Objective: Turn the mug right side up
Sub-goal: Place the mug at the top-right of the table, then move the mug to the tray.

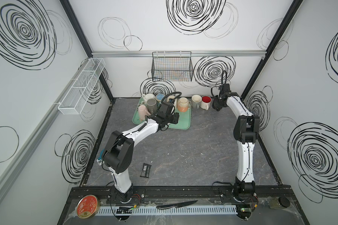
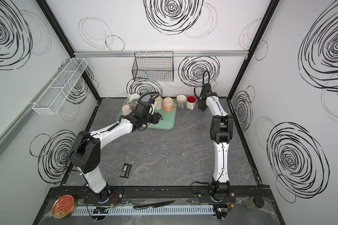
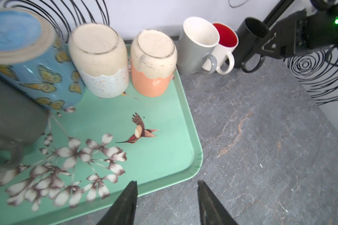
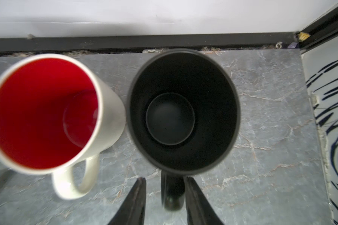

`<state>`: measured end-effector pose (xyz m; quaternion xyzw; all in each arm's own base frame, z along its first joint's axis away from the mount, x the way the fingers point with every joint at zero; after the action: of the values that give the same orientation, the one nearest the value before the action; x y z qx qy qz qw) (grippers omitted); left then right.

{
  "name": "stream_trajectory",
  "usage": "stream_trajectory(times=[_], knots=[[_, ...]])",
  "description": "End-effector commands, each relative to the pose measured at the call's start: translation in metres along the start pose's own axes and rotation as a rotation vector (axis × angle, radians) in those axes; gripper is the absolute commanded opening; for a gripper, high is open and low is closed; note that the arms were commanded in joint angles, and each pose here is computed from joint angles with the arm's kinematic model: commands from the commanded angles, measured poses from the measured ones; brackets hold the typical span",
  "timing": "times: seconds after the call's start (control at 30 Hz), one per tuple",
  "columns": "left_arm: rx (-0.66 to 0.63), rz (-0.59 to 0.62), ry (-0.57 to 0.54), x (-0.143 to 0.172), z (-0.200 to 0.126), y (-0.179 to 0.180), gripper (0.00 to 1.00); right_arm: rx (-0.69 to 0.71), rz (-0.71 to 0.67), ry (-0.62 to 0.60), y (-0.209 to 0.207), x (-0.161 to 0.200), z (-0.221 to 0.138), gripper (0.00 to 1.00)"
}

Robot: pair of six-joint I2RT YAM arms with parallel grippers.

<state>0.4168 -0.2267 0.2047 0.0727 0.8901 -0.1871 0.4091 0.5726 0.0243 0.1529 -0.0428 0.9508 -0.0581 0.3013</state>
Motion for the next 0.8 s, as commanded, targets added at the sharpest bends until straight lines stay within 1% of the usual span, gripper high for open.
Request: stream_trajectory(times=[0.0,0.1,0.2,0.27,0.37,0.43,0.53,0.67,0.77], knots=[[-0.075,-0.019,-0.091,-0.023,-0.029,0.028,0.55,0.015,0.009,-0.061,0.0,-0.022,-0.061,0.39],[-0.197,-0.097,-0.116,-0.029,-0.05,0.067,0.57,-0.001,0.048,-0.036,0.006,-0.018,-0.075,0.39],[-0.345,-0.223,-0.101,-0.026,-0.062,0.118,0.6,-0.053,0.079,-0.006,0.022,-0.008,-0.083,0.39],[-0.395,-0.314,-0.068,-0.018,-0.062,0.149,0.6,-0.094,0.072,0.0,0.039,0.001,-0.088,0.39],[-0.44,-0.399,-0.026,-0.009,-0.057,0.174,0.59,-0.177,0.054,-0.015,0.071,0.015,-0.097,0.39],[-0.45,-0.414,-0.014,-0.008,-0.051,0.179,0.58,-0.252,0.045,-0.023,0.092,0.026,-0.103,0.39],[-0.409,-0.399,-0.011,-0.01,-0.038,0.173,0.56,-0.358,0.045,-0.035,0.119,0.04,-0.113,0.39],[-0.388,-0.296,0.012,-0.02,-0.017,0.16,0.54,-0.425,0.054,-0.028,0.142,0.061,-0.12,0.38],[-0.375,-0.269,-0.002,-0.031,-0.003,0.157,0.53,-0.457,0.061,-0.006,0.154,0.077,-0.122,0.38]])
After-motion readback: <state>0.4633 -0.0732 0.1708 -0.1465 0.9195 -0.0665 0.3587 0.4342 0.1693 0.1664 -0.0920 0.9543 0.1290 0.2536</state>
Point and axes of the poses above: each gripper's point midway between its finger pads, its own z axis out along the fingers, its own y axis along the line the jaws close on, x = y × z, the point moved 5 cm from there along -z, back along the fingers, and after that the axes turned 4 degrees about -z, right-handed, at the moved point
